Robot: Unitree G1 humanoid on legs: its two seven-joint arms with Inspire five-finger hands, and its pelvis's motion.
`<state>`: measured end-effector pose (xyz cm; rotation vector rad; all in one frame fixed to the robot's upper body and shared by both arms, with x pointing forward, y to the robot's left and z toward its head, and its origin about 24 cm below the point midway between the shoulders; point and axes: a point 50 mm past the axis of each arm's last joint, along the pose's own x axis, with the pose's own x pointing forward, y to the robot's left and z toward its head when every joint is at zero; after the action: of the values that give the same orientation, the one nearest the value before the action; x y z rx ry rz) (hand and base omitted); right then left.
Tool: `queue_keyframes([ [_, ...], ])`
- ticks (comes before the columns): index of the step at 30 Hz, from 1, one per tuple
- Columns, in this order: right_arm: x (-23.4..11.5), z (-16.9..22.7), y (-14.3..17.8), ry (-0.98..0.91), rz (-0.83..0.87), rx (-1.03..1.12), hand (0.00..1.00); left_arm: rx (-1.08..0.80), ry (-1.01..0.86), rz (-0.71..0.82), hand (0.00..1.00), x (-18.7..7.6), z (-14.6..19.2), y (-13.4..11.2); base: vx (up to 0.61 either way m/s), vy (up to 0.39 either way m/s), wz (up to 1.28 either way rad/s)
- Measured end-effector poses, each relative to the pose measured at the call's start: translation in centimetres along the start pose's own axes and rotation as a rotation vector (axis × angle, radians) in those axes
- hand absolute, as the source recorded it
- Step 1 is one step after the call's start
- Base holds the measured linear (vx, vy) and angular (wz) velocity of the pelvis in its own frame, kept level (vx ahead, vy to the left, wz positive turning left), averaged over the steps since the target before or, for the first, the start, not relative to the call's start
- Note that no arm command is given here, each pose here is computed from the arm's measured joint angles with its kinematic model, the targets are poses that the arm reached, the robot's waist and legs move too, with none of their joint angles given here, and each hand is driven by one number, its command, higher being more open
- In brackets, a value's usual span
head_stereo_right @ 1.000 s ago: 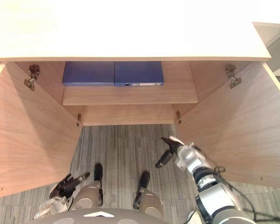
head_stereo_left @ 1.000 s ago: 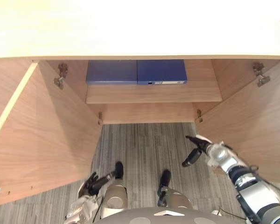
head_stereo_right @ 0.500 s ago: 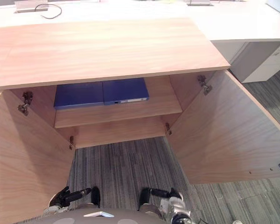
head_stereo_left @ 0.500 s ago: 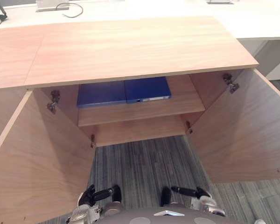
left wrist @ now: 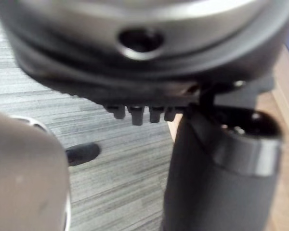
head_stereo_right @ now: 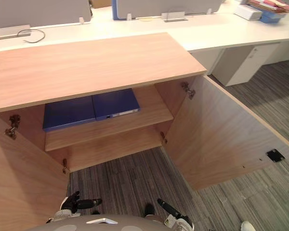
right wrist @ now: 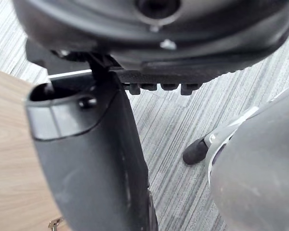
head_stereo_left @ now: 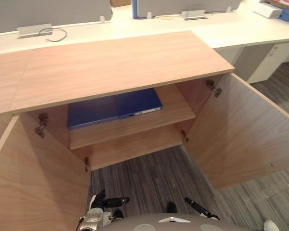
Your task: Walk over to the cabinet, pick up the folder, carry it to the office cabinet, place the folder inside the office cabinet, then close the office cabinet door
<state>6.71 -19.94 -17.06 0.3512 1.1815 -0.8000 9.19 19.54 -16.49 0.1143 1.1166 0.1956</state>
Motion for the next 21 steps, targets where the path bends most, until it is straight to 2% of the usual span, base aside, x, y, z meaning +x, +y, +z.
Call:
queue_keyframes([
  [6,0.1,0.1,-0.4,-0.007,-0.01,-0.02,1.0,-0.085,0.01,0.028,1.0,0.0,0.0,0.1,0.02,0.001,-0.43],
  [14,0.1,0.8,0.3,-0.028,0.014,-0.054,1.0,-0.22,0.02,0.075,1.0,0.1,0.0,0.5,0.01,0.133,-0.55],
  [21,0.1,0.7,0.2,-0.024,0.024,-0.043,1.0,-0.238,0.024,0.072,1.0,0.0,-0.2,0.2,0.05,0.047,-0.25],
])
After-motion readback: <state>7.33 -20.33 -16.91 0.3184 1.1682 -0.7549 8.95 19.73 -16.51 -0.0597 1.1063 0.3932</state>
